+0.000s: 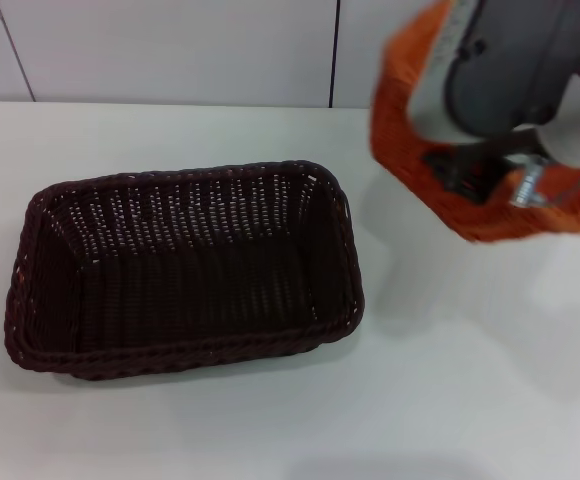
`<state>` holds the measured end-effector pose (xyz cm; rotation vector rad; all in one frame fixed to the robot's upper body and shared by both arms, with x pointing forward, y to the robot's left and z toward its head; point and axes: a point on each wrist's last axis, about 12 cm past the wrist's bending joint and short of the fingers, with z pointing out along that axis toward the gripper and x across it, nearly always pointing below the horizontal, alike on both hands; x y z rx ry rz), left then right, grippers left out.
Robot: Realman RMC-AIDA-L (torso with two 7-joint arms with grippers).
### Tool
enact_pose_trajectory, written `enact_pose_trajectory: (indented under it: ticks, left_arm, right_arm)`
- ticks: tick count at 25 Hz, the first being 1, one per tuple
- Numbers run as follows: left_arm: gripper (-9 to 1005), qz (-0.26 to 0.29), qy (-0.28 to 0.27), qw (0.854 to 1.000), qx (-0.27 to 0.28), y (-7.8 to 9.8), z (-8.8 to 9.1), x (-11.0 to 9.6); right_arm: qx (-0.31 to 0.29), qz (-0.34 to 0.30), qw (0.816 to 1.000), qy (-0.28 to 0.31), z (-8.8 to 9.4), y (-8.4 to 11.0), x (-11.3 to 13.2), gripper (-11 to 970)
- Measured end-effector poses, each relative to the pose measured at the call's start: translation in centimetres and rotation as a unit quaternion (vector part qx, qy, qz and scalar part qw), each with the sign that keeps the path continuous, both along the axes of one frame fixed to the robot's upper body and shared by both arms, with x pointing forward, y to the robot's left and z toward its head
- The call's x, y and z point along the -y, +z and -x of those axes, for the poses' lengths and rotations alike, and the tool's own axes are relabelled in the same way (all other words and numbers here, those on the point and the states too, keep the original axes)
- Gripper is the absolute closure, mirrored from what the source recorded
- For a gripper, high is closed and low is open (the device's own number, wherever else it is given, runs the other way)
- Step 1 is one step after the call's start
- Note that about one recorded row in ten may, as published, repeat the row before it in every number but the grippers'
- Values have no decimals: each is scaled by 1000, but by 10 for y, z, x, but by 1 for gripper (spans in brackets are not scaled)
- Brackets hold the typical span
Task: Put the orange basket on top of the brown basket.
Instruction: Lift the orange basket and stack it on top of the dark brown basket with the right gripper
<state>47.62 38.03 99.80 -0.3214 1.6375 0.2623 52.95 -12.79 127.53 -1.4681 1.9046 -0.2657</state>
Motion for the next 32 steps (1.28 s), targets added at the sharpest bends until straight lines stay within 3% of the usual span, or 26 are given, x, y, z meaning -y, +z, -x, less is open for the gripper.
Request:
enact_pose_trajectory:
  ticks: [4,7,11,16,20,26,32]
  left_arm:
    - [198,1,-1,1000,3,1,-1,1]
    - [198,1,-2,1000,3,1,-2,1]
    - [198,3,-3,1000,1,1,-3,2]
    - [198,5,-4,1000,-4,0,-4,3]
    - [198,8,-6,1000,-9,-1,-6,4]
    - [198,10,-11,1000,-6,1,-11,7]
    - [198,11,-13,1000,-7,0,-12,8]
  right_arm:
    - [34,88,986,135,12,-9,-22,752]
    - [71,182,943,270,26,-27,-28,753]
    - [105,237,900,351,30,-29,-35,753]
    - [127,265,867,403,34,-29,-44,752]
    - [120,274,852,430,42,-36,-50,752]
    - [92,298,849,426,34,-53,-43,753]
    - [91,302,852,418,27,-57,-40,762]
